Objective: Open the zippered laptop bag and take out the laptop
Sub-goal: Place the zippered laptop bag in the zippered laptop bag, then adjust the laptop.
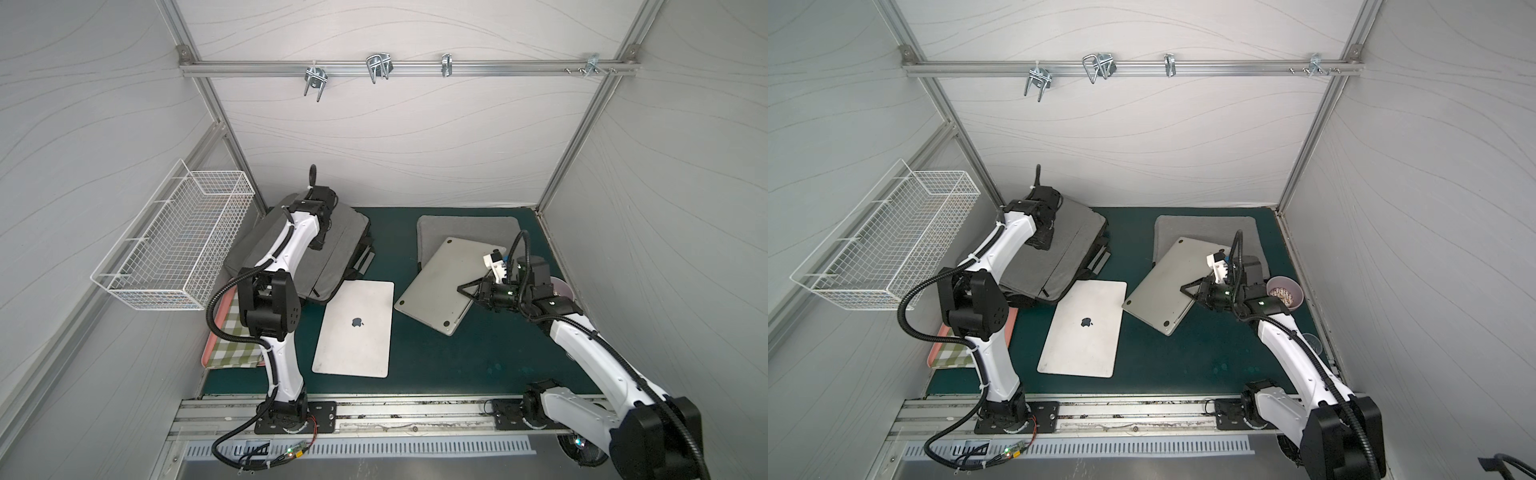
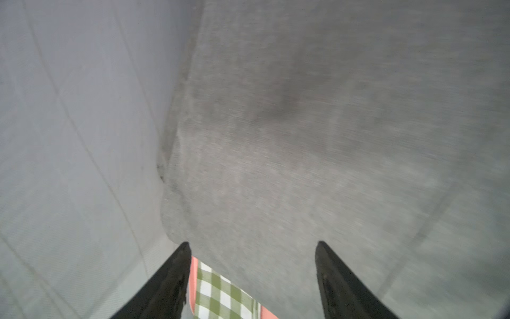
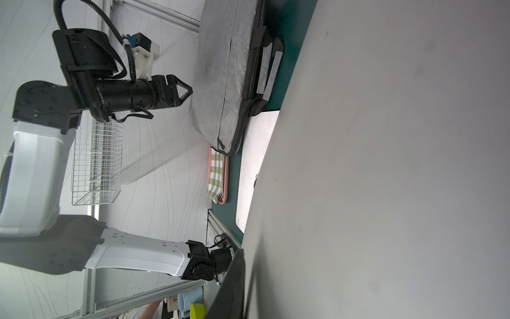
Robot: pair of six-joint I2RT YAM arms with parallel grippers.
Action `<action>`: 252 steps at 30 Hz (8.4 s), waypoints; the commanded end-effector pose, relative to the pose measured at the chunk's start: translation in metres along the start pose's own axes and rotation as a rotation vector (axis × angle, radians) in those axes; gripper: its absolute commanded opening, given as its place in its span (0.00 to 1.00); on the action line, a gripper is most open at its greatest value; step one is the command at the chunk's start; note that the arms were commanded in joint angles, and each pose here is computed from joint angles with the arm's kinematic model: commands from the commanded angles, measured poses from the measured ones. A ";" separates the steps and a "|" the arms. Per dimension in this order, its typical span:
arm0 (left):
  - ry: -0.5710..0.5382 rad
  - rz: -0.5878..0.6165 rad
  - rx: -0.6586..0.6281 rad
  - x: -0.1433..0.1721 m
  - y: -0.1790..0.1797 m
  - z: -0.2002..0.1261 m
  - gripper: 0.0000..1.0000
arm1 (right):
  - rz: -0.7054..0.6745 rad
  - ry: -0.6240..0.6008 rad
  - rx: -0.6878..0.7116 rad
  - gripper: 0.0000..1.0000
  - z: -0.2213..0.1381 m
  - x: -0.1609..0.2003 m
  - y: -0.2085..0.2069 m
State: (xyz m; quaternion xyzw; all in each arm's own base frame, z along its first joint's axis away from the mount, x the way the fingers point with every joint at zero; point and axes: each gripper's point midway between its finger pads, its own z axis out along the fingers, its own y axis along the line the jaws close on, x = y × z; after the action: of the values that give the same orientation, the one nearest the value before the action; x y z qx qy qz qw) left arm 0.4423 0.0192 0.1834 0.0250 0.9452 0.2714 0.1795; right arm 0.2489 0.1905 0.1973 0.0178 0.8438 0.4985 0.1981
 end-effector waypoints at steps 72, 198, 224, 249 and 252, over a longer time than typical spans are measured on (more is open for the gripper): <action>0.016 -0.003 0.453 0.002 -0.085 -0.042 0.77 | -0.293 -0.035 -0.206 0.00 -0.008 -0.014 0.059; 0.092 -0.595 1.334 0.008 -0.134 -0.269 0.00 | -1.762 -0.291 0.200 0.85 0.040 0.051 0.148; 0.085 -0.708 1.359 0.014 -0.144 -0.280 0.00 | -1.644 -0.487 0.485 0.34 0.099 0.015 0.155; 0.091 -0.691 1.462 0.017 -0.153 -0.289 0.50 | -1.590 -0.455 0.356 0.00 0.043 -0.001 0.187; 0.042 -0.666 1.471 0.015 -0.148 -0.294 0.58 | -1.501 -0.428 0.320 0.00 0.033 -0.009 0.184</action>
State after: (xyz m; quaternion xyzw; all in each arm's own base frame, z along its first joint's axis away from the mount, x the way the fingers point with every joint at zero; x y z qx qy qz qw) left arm 0.3279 -0.2466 0.2959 -0.1959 0.8656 -0.4450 0.1201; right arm 0.2417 0.3144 0.2837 -0.4816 0.6483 0.0236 0.5893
